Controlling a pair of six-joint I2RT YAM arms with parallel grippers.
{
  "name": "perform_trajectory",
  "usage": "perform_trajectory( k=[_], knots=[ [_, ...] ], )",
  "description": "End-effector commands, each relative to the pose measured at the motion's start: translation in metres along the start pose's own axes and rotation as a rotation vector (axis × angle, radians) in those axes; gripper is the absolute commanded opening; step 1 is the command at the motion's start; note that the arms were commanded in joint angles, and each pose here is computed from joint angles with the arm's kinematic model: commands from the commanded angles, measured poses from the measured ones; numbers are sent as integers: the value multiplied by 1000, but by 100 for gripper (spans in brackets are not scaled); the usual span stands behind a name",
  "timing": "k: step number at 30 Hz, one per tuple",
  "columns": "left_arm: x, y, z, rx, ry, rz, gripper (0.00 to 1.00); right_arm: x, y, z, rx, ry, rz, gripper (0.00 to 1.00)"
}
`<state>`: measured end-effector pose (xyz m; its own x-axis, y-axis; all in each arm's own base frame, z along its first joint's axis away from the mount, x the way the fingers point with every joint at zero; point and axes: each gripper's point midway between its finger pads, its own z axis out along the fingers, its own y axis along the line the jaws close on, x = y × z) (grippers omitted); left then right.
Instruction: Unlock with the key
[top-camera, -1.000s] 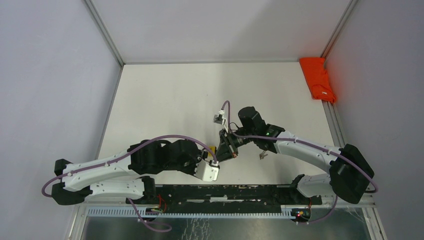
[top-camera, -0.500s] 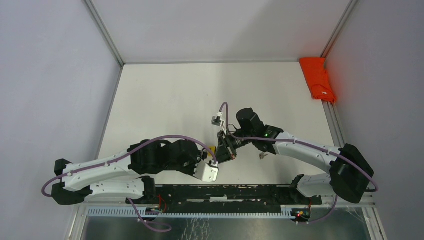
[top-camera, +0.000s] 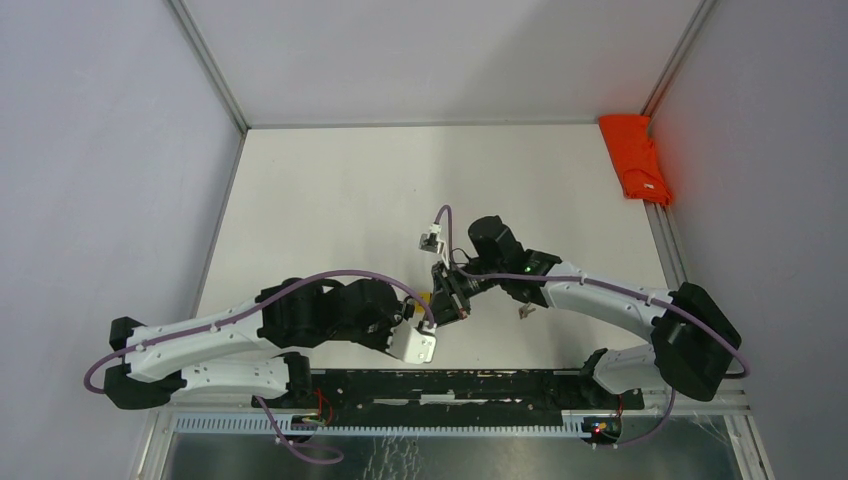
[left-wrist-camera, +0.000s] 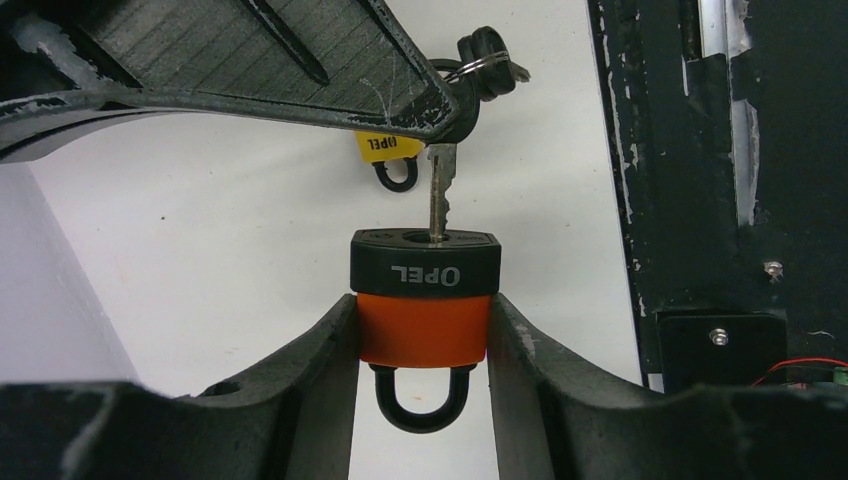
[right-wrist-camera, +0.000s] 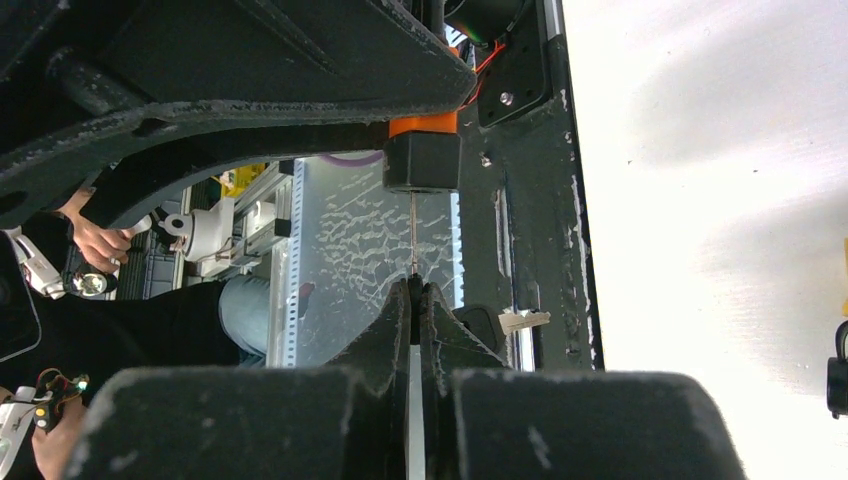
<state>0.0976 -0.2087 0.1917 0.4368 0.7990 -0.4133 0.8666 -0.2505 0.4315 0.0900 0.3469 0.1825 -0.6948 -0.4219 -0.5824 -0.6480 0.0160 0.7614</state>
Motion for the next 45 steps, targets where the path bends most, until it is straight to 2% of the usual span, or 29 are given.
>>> perform_trajectory(
  k=[1, 21, 39, 45],
  knots=[
    [-57, 26, -14, -81, -228, -40, 2, -50, 16, 1, 0, -125, -146, 0],
    [-58, 24, -15, -74, -239, -49, 2, -76, 15, -17, 83, -212, -188, 0],
    [-69, 36, -21, -115, -271, -75, 2, -65, 17, -4, 48, -208, -147, 0],
    [-77, 43, -26, -138, -301, -104, 2, -66, 19, -8, 58, -288, -142, 0]
  ],
)
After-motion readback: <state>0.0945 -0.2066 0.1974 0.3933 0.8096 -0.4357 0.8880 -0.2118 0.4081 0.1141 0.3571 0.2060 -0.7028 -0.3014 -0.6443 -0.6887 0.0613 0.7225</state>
